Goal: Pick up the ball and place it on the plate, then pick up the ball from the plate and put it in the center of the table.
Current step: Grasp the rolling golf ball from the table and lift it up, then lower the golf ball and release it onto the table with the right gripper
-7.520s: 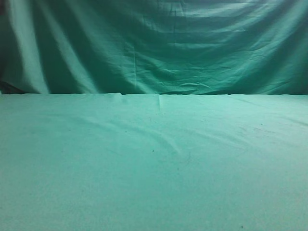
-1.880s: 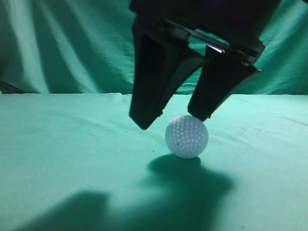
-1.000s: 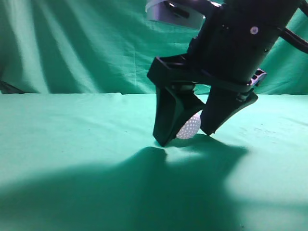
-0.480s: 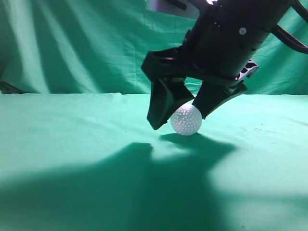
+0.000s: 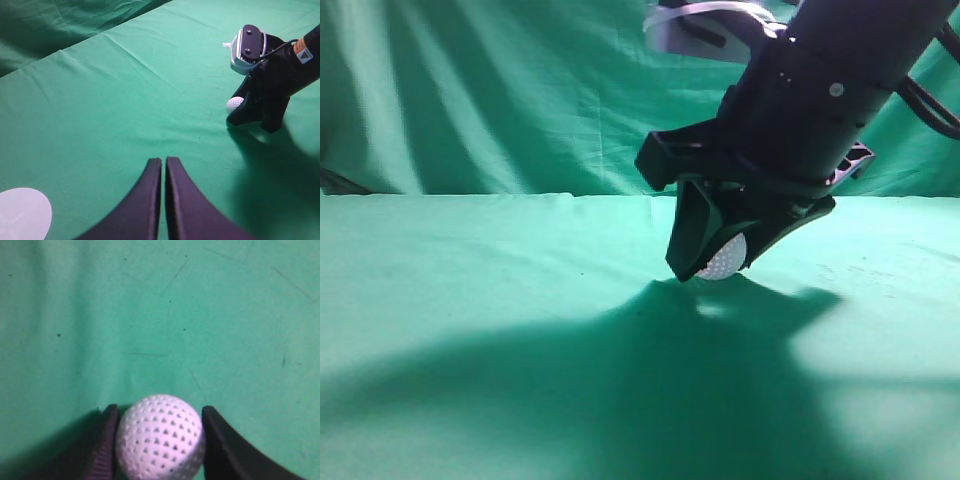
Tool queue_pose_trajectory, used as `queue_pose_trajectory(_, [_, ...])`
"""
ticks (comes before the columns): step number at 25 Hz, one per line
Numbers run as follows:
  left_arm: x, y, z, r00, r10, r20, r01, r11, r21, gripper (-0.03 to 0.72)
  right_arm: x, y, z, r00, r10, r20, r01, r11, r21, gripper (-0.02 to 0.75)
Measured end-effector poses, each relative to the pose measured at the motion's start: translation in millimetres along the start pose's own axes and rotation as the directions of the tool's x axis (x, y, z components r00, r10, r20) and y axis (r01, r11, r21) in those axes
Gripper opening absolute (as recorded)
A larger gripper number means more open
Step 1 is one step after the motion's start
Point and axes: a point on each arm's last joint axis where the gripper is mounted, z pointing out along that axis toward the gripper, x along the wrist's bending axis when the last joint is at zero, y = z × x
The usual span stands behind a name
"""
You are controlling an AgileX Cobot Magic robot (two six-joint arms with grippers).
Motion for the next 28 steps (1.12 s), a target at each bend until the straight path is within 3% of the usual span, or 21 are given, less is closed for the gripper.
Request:
queue_pose_trajectory(7, [0.0,0,0,1.000,0.000,0.000,0.000,1.000,0.000,0.000,1,11,-4,1.000,0.001,-0.018,-0.001,1.000,0.003,0.339])
queue_pose_trajectory(14, [1.5,3,-1,0.998,-0.063,-0.017,0.062,0.997,-0.034,0.000,4,77,-38,0.996,-0.019,-0.083,0.014,0.998,-0.063,0.339])
queue_pose_trajectory(21, [0.2,-12,7,0.988,-0.156,-0.015,0.156,0.988,0.004,0.000,4,134,-71,0.990,-0.086,-0.108,0.074,0.990,-0.119,0.339])
queue_pose_trajectory(24, [-1.2,-24,12,0.983,-0.185,-0.015,0.186,0.982,0.038,0.000,3,150,-70,0.988,-0.107,-0.113,0.094,0.989,-0.112,0.339])
queue_pose_trajectory(28, [-1.0,-30,15,0.978,-0.207,-0.026,0.208,0.977,0.042,0.000,4,159,-38,0.983,-0.116,-0.139,0.114,0.993,-0.026,0.339])
